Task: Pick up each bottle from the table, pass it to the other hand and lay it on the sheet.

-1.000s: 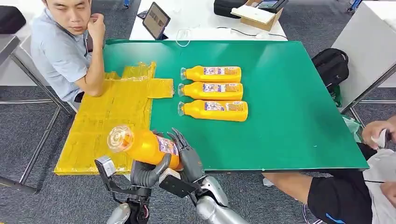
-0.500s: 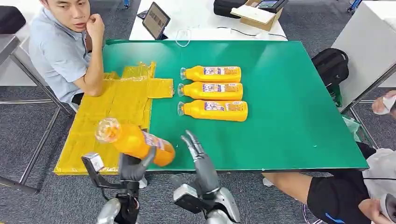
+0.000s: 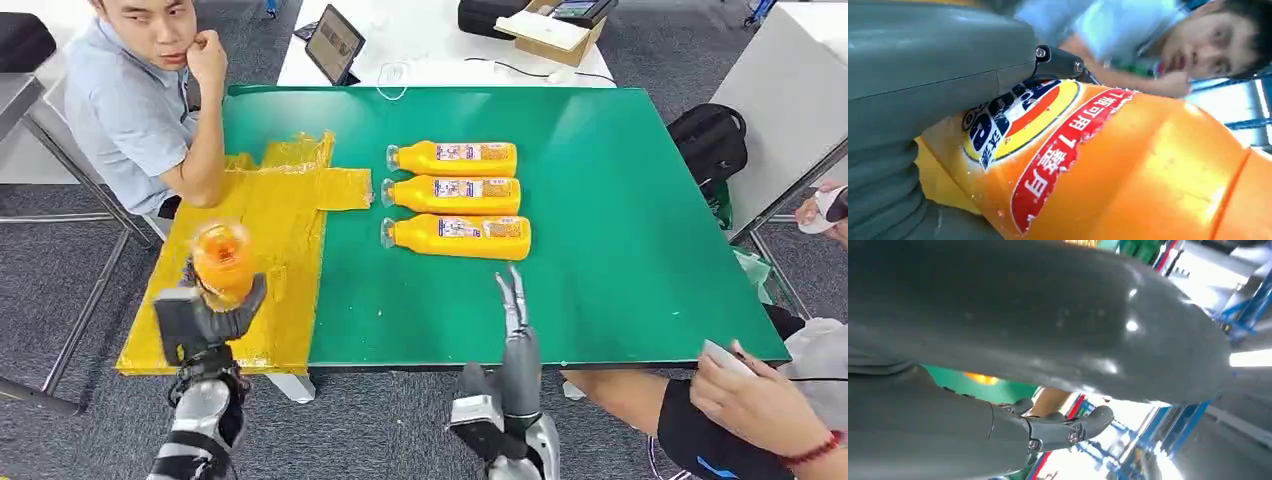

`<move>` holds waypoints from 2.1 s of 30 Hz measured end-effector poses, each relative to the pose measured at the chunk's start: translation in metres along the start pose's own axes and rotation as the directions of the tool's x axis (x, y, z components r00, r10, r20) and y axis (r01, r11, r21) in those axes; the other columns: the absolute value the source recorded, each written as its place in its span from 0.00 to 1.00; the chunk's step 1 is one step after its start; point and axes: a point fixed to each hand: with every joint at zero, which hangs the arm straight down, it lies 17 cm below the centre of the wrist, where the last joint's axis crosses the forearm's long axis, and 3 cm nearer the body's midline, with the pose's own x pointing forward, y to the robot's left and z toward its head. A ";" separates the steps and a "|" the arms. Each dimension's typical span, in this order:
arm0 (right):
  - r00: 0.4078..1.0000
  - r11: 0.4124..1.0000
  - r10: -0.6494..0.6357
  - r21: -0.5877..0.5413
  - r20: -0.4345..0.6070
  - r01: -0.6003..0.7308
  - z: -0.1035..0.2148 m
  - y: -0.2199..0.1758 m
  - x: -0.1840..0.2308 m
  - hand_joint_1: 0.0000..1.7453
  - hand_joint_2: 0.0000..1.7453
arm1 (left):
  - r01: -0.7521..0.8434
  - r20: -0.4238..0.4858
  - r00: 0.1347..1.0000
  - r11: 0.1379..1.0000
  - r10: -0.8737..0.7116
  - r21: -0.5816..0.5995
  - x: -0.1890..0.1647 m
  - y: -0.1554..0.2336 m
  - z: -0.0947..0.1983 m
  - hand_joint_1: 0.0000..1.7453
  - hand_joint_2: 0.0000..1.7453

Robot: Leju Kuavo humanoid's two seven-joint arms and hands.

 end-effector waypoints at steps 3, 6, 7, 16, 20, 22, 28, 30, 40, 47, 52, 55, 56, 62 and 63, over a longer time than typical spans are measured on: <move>1.000 1.000 0.002 -0.009 -0.006 -0.002 -0.003 -0.003 -0.002 0.00 0.00 | 0.251 0.061 0.967 0.963 -0.246 -0.099 -0.010 -0.023 -0.014 1.00 1.00; 1.000 1.000 0.000 -0.004 -0.008 0.000 -0.003 -0.003 -0.003 0.00 0.00 | 0.372 0.090 0.928 0.907 -0.361 -0.198 -0.023 -0.047 -0.020 1.00 1.00; 1.000 1.000 0.000 0.002 -0.005 0.000 -0.003 -0.002 -0.003 0.00 0.00 | 0.419 0.102 0.908 0.875 -0.407 -0.242 -0.029 -0.057 -0.021 1.00 1.00; 1.000 1.000 -0.006 0.019 -0.001 0.006 -0.008 -0.001 -0.005 0.00 0.00 | 0.630 0.218 0.754 0.588 -0.620 -0.507 -0.071 -0.110 -0.019 1.00 1.00; 1.000 1.000 -0.008 0.025 -0.004 0.008 -0.008 0.000 -0.006 0.00 0.00 | 0.666 0.275 0.699 0.462 -0.660 -0.586 -0.084 -0.125 -0.011 0.87 1.00; 1.000 1.000 -0.004 0.024 -0.006 0.005 -0.009 -0.001 -0.008 0.00 0.00 | 0.681 0.302 0.677 0.416 -0.671 -0.603 -0.086 -0.129 -0.009 0.19 1.00; 1.000 1.000 0.001 0.020 -0.020 0.000 -0.011 -0.002 -0.015 0.00 0.00 | 0.686 0.346 0.645 0.317 -0.681 -0.655 -0.098 -0.137 0.001 0.00 1.00; 1.000 1.000 0.003 0.020 -0.023 -0.002 -0.010 -0.002 -0.017 0.00 0.00 | 0.684 0.351 0.643 0.305 -0.681 -0.663 -0.098 -0.138 0.001 0.00 1.00; 0.999 1.000 0.013 0.023 -0.040 -0.012 -0.008 -0.003 -0.025 0.00 0.00 | 0.689 0.364 0.633 0.282 -0.683 -0.668 -0.099 -0.140 0.001 0.00 1.00; 0.999 1.000 0.012 0.022 -0.033 -0.011 -0.008 -0.003 -0.024 0.00 0.00 | 0.651 0.352 0.670 0.288 -0.654 -0.703 -0.099 -0.144 0.005 0.00 1.00; 1.000 1.000 -0.007 0.004 -0.031 0.007 -0.010 -0.004 -0.027 0.00 0.00 | 0.312 0.137 0.908 0.419 -0.396 -0.852 -0.076 -0.164 0.023 0.00 1.00; 0.999 1.000 0.001 -0.012 -0.041 -0.001 -0.010 -0.005 -0.031 0.00 0.00 | 0.094 0.005 0.987 0.552 -0.162 -0.829 -0.044 -0.168 0.021 0.00 1.00; 0.999 1.000 0.011 -0.011 -0.041 -0.011 -0.009 -0.005 -0.032 0.00 0.00 | 0.026 -0.024 0.997 0.624 -0.071 -0.781 -0.029 -0.164 0.014 0.00 1.00; 0.997 0.997 0.078 0.028 -0.002 -0.078 -0.001 -0.001 -0.028 0.00 0.00 | -0.411 -0.041 0.899 0.807 0.436 -0.424 0.065 -0.098 -0.023 0.00 1.00; 0.996 0.995 0.088 0.034 0.008 -0.088 -0.001 0.000 -0.027 0.00 0.00 | -0.453 -0.030 0.875 0.796 0.483 -0.401 0.076 -0.089 -0.024 0.00 1.00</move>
